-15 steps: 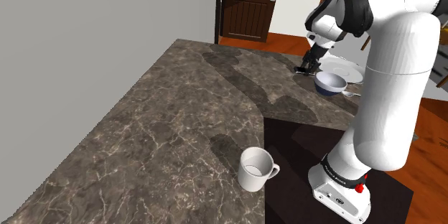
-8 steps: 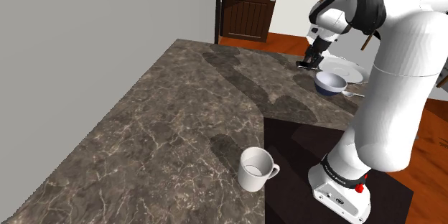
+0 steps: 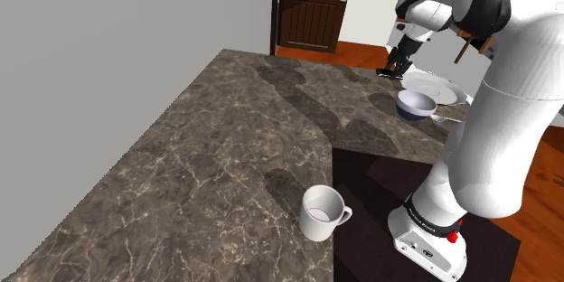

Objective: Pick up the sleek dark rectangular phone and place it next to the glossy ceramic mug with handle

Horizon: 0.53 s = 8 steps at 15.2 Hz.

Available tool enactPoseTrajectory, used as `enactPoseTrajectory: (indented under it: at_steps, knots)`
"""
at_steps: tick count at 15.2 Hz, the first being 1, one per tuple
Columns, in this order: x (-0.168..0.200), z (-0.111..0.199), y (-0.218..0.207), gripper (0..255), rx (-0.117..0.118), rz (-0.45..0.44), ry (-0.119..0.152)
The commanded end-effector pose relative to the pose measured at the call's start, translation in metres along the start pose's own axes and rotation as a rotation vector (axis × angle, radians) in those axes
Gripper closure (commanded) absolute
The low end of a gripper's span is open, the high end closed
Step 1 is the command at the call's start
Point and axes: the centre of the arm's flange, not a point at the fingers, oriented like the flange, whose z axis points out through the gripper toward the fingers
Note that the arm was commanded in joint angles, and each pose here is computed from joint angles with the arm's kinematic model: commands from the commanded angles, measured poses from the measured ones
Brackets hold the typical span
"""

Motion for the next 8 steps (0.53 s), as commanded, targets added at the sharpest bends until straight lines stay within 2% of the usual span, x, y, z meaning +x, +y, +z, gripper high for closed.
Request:
enactPoseTrajectory:
  at_steps: [1,8]
  knots:
    - [0.001,-0.01,0.0,255,0.0,0.0,0.0]
    - [0.009,-0.046,0.0,255,0.0,0.0,0.0]
